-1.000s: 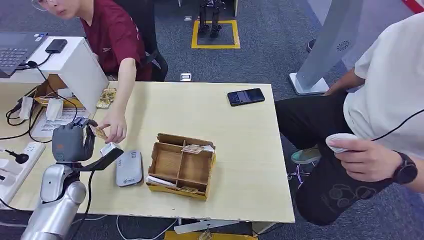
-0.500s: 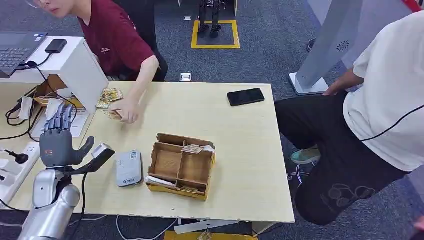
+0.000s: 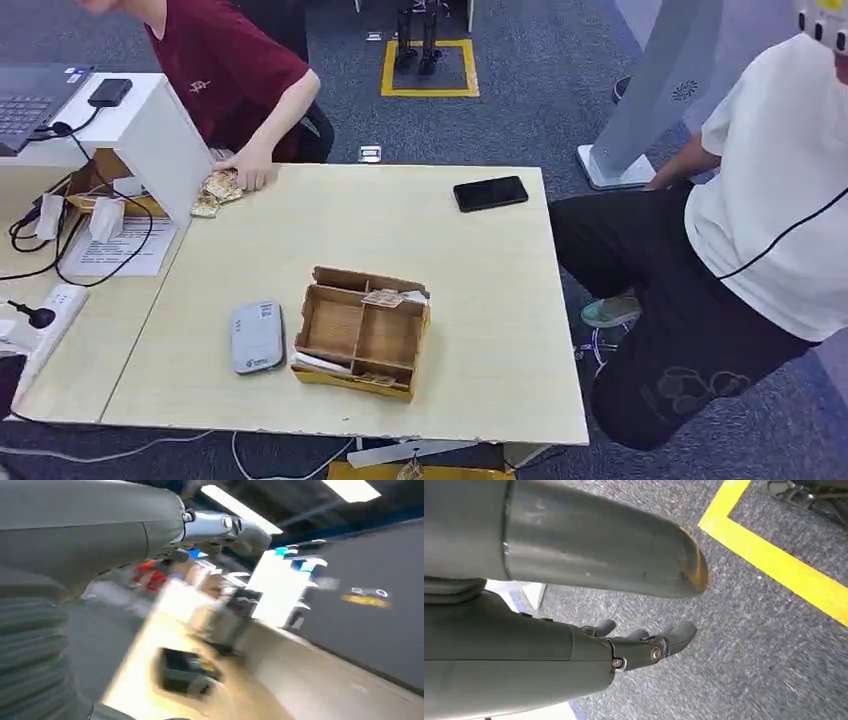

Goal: Pass the card to the sensor for recognition and then transmit it.

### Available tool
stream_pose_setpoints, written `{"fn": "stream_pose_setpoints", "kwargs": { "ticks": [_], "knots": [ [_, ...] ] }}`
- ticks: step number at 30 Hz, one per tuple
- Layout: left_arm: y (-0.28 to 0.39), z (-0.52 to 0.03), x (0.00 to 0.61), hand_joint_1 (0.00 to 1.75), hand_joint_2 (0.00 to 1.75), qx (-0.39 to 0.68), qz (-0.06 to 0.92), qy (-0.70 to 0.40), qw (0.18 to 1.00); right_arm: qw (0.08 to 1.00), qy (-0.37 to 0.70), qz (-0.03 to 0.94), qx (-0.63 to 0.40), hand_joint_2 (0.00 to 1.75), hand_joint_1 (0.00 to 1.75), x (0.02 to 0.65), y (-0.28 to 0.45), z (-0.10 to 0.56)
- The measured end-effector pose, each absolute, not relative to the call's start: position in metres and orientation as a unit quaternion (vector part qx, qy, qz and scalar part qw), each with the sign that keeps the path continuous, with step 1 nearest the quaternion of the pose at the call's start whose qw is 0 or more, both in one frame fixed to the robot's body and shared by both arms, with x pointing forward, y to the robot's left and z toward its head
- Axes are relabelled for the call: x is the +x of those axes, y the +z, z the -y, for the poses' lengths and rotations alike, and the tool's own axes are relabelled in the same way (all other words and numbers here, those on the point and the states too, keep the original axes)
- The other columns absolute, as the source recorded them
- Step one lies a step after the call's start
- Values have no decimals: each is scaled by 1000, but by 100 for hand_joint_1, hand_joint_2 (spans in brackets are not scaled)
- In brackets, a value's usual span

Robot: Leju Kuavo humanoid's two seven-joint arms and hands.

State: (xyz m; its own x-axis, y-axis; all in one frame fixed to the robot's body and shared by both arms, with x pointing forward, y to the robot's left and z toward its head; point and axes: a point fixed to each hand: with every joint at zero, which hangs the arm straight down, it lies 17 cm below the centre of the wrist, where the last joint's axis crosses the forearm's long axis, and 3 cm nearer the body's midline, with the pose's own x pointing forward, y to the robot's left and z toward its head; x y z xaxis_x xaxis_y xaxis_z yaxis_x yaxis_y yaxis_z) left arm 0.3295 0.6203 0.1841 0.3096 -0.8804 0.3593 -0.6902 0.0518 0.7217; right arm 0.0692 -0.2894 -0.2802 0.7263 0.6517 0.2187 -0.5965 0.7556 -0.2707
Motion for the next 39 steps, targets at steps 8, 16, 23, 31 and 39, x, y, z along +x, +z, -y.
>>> {"fn": "stream_pose_setpoints", "kwargs": {
  "ticks": [8,16,23,31,39],
  "knots": [
    [55,-744,171,0,175,645,435,130,615,928,334,142,-87,0,0,64,-281,284],
    [-163,-610,44,0,175,509,190,314,779,944,283,140,-101,0,0,71,-280,291],
    [-228,-494,36,0,175,406,104,326,847,963,197,150,-107,175,0,78,-279,298],
    [-245,-453,50,0,0,343,111,312,879,973,138,149,-109,0,0,77,-278,306],
    [-255,-429,62,0,0,293,125,277,907,978,107,145,-106,0,0,73,-278,310]
  ]
}}
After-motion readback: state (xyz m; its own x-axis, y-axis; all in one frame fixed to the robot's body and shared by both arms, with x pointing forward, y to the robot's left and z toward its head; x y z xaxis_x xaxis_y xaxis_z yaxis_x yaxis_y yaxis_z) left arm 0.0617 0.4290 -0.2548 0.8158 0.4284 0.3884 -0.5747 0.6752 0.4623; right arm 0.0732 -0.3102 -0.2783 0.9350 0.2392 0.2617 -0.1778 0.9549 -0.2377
